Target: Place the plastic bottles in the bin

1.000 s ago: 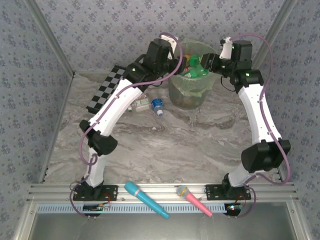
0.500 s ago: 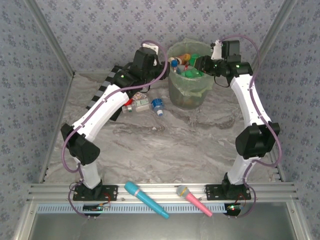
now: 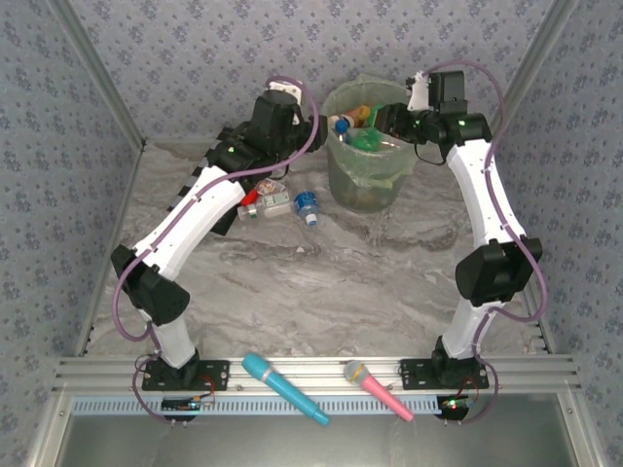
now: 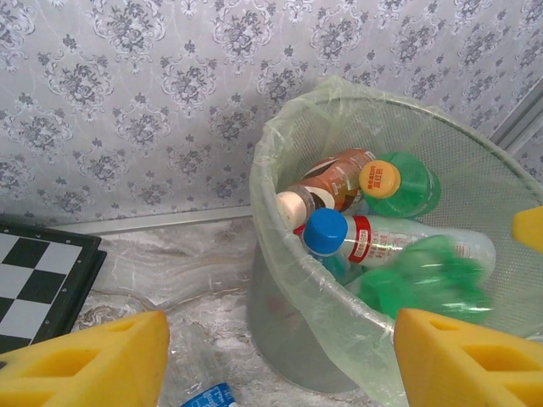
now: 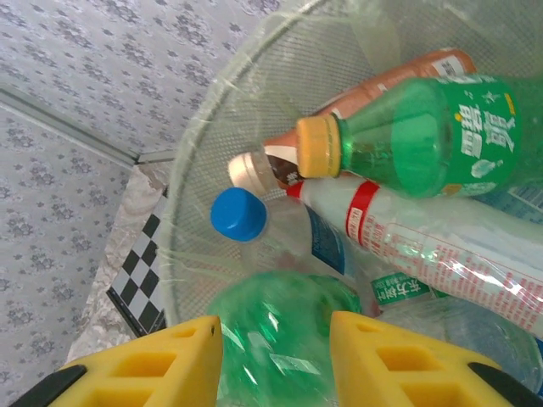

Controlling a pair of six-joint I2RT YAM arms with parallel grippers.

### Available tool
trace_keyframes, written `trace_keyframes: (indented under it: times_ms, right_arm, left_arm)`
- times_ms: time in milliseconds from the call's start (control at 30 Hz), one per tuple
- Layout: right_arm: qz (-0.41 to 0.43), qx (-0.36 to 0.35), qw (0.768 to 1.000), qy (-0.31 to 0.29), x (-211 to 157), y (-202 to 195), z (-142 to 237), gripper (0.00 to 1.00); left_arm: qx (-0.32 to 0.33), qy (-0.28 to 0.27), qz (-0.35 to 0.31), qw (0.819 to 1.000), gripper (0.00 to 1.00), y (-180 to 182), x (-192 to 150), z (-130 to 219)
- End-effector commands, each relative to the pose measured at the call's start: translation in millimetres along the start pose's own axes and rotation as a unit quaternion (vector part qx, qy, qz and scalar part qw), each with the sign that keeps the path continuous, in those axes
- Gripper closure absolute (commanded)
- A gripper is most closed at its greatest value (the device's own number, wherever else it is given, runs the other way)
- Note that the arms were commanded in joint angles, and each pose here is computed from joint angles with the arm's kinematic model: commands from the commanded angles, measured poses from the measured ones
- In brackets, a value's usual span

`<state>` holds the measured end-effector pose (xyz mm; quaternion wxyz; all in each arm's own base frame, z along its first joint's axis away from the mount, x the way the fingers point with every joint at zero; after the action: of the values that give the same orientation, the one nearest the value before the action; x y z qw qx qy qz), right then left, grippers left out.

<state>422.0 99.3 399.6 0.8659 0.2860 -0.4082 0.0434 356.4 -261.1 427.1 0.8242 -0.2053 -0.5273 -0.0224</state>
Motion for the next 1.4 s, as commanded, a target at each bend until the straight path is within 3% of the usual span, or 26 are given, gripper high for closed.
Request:
trace_keyframes:
  times_ms: [0,300,433,600,633,667,1033,1367]
  right_arm:
    - [0.025,0.023,0.999,-0.001,4.6,18.7,3.7,0.61]
    - [0.024,0.022,0.999,0.023,-6.5,17.4,-13.1,0.59]
    - [0.035,0.022,0.999,0.011,-1.5,25.2,-3.8,0.52]
    - [0.052,0.016,0.998,-0.015,3.6,35.2,16.9,0.24]
    - [0.054,0.014,0.998,-0.021,4.9,36.6,21.3,0.08]
    - [0.055,0.015,0.998,-0.025,5.8,38.4,24.3,0.0]
    - [0.08,0.017,0.994,-0.068,7.7,60.1,57.1,0.0]
    - [0.087,0.01,0.994,-0.071,-8.1,65.4,73.5,0.0]
  left_arm:
    - [0.0,-0.027,0.014,1.0,0.3,3.3,14.5,15.3]
    - [0.025,-0.009,0.028,0.999,0.29,23.9,-3.2,18.2]
    - [0.047,0.01,0.047,0.998,0.2,45.2,-18.7,15.5]
    - [0.076,0.042,0.076,0.993,0.04,79.7,-49.4,9.6]
    - [0.084,0.048,0.08,0.992,0.0,86.6,-57.0,8.5]
    - [0.09,0.053,0.085,0.991,0.0,93.2,-63.0,6.9]
    - [0.139,0.155,0.066,0.976,0.0,141.5,-128.7,-33.2]
    - [0.129,0.204,0.051,0.969,0.0,181.2,-138.8,-88.3]
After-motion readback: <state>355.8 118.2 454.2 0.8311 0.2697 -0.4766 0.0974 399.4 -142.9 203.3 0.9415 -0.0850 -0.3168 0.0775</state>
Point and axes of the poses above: each hand's point on the last joint's axis, 136 mm out from that joint toward the fingers, its own z axis back along the fingers, its own y axis along the line the jaws close on, x = y × z, the point moved 9 cm from there along z, back along the fingers, and after that the axes turned 5 degrees about z, right-handed, at the moved point
